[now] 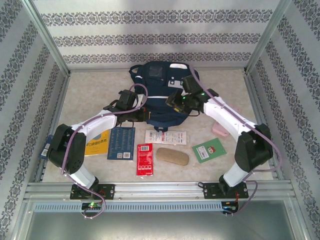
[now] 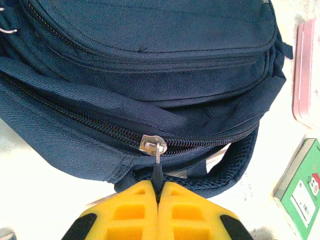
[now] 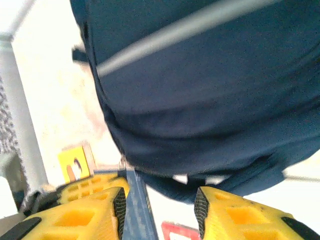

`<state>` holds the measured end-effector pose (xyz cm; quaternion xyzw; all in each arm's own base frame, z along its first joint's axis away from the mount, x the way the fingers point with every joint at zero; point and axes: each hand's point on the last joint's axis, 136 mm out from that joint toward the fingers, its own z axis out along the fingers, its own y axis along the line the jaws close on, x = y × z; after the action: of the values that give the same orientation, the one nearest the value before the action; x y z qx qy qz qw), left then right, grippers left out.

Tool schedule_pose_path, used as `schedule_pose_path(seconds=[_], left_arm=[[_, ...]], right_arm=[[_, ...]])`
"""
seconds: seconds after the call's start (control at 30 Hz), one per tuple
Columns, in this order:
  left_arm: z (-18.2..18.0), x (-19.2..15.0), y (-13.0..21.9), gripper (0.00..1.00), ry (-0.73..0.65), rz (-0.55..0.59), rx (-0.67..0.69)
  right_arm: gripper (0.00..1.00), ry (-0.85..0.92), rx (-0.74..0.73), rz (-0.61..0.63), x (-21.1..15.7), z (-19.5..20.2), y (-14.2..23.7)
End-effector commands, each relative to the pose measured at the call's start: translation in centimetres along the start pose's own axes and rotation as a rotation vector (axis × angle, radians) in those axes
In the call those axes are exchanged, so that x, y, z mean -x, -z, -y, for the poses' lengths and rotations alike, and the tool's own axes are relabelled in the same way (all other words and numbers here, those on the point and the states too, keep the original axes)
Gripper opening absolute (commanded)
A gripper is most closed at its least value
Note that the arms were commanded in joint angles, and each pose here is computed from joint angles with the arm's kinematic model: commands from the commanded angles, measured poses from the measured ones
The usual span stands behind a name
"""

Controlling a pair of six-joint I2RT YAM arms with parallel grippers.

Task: Pack the student bag
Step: Unzip the student bag at the top-center of the table.

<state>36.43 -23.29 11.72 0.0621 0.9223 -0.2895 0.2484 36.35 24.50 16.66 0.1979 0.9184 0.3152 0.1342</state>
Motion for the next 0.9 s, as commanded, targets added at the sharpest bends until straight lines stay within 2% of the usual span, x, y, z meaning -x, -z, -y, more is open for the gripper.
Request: schedule_pose_path(seconds=[0.0, 0.3, 0.6, 0.7, 0.87], left_arm=[[2.4, 1.9, 0.4, 0.00, -0.026, 0.065, -0.062], [3.6, 1.6, 0.6, 0.00, -0.046, 0.069, -0.081], [3.4, 1.1, 0.3, 0.00, -0.048, 0.062, -0.077], [3.4, 1.1, 0.2, 0.00, -0.044, 0.059, -0.078], [3.4, 1.2, 0.1, 0.00, -0.051, 0.057, -0.072]], right_arm=[[0.45, -0.153, 0.025, -0.105, -2.3, -0.6, -2.4], [0.55, -0.282, -0.031, -0.127, -2.2, 0.5, -7.1], [0.61, -0.402, -0.111, -0.016, 0.1, 2.8, -8.8], [0.55, -0.428, -0.082, 0.013, 0.6, 2.7, -9.2], [0.27, -0.455, -0.079, 0.044, 0.9, 3.2, -9.2]])
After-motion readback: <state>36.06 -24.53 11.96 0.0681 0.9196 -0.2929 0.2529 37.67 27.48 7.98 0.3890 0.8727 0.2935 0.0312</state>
